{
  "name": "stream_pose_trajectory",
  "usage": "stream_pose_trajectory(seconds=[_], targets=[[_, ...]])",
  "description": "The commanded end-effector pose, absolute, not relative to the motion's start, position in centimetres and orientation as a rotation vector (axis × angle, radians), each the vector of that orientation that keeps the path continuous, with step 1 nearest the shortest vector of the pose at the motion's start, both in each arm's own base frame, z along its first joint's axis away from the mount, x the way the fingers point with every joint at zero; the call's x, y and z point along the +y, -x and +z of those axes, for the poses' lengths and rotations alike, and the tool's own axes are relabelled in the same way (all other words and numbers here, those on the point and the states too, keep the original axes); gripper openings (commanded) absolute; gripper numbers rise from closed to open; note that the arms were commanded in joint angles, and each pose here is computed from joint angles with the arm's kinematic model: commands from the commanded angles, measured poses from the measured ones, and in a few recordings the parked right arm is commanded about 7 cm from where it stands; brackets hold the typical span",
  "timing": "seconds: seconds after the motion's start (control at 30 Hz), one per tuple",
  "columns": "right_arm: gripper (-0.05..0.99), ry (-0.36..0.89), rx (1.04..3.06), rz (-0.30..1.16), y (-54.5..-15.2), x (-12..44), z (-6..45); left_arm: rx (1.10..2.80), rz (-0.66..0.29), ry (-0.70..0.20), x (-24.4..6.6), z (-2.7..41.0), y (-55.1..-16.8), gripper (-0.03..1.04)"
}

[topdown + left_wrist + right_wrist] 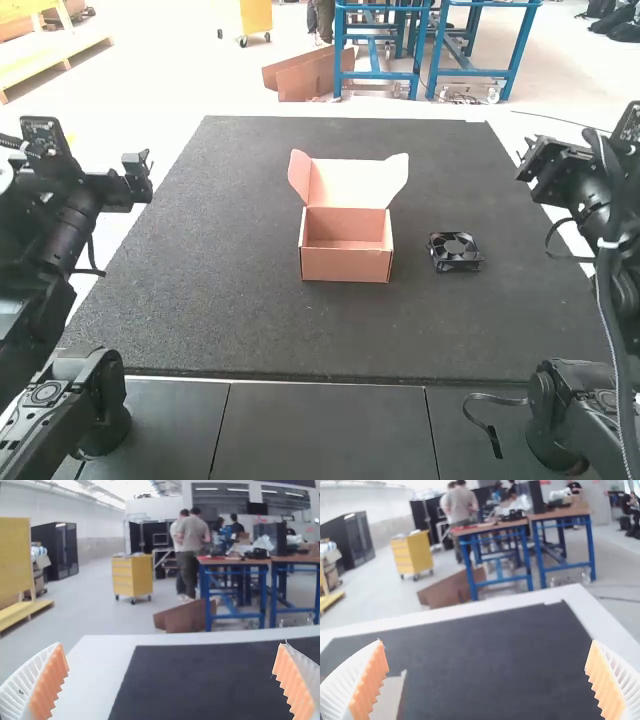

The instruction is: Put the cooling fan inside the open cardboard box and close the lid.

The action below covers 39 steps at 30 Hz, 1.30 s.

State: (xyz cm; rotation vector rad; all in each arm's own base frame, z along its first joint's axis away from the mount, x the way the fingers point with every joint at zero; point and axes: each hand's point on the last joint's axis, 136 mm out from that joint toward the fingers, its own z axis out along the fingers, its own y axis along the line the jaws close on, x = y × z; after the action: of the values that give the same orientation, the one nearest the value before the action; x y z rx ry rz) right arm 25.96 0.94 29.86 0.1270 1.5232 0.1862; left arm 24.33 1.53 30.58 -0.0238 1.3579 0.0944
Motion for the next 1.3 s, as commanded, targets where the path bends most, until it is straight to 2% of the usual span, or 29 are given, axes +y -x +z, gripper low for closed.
stream_pose_trajectory(seconds=[0.0, 0.1, 0.17, 0.27, 0.43, 0.53, 0.67, 0.9, 1.1, 1.27], targets=[[0.90, -0.210, 1.546, 0.199, -26.9, 0.1, 32.6, 1.358, 0.108, 0.050, 2.0, 33.9, -24.9, 0.97], [0.90, -0.223, 1.638, 0.211, -28.0, 0.4, 33.2, 1.422, 0.112, 0.055, 2.2, 35.1, -26.3, 0.97], [0.90, -0.173, 1.709, 0.260, -28.7, 1.6, 33.1, 1.468, 0.114, 0.058, 2.3, 35.4, -27.1, 0.97], [0.90, -0.049, 1.741, 0.196, -29.1, 2.5, 34.0, 1.536, 0.116, 0.058, 2.4, 35.5, -28.0, 0.97], [0.90, 0.018, 1.863, 0.207, -30.0, 4.1, 33.7, 1.682, 0.108, 0.045, 2.2, 33.9, -29.1, 0.97], [0.90, 0.035, 1.984, 0.213, -30.6, 4.9, 32.0, 1.709, 0.090, 0.026, 1.7, 33.6, -29.1, 0.97], [0.90, -0.003, 2.022, 0.171, -31.4, 4.0, 32.2, 1.777, 0.078, 0.009, 1.3, 31.9, -29.2, 0.97], [0.90, -0.056, 2.196, 0.117, -33.1, 2.4, 29.3, 1.815, -0.030, -0.097, -1.7, 31.2, -28.8, 0.97], [0.90, -0.025, 2.284, 0.047, -34.1, 0.7, 27.0, 1.839, -0.162, -0.177, -5.0, 30.6, -28.4, 0.97], [0.90, 0.022, 2.410, 0.086, -34.6, 0.9, 22.7, 1.877, -0.280, -0.228, -8.1, 30.1, -27.9, 0.97]])
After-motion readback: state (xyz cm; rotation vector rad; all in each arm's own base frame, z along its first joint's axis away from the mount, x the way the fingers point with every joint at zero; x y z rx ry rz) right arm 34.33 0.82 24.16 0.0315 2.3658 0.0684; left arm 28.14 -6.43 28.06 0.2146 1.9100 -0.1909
